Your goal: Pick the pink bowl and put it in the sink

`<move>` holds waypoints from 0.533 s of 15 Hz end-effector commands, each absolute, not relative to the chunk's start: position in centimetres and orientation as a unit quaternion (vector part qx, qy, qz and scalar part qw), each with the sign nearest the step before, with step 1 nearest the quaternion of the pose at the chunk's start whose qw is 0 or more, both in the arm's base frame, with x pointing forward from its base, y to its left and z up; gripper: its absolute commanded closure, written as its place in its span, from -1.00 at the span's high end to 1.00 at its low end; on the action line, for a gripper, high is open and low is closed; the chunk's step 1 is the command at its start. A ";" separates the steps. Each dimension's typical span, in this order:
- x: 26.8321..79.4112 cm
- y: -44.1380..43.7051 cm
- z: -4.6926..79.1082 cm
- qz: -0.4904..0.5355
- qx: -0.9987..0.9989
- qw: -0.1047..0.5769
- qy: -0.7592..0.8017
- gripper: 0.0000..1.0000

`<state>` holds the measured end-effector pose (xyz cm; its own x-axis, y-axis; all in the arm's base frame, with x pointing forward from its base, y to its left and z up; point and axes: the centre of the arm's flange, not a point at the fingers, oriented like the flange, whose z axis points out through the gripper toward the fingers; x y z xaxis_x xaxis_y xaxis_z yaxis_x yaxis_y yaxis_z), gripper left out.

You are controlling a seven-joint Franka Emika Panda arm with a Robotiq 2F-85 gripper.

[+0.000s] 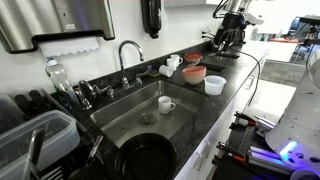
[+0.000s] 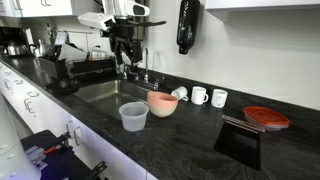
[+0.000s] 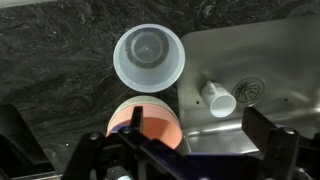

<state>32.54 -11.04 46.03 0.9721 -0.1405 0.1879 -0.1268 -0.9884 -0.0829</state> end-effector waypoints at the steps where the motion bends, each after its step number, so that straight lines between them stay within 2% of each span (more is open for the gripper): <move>1: 32.8 -11.3 45.9 -0.094 -0.992 0.033 0.075 1.00; 8: 33.0 -11.3 46.1 -0.096 -0.992 0.030 0.083 1.00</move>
<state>32.95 -11.29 46.11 0.9680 -0.1701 0.1847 -0.1585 -0.9844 -0.0757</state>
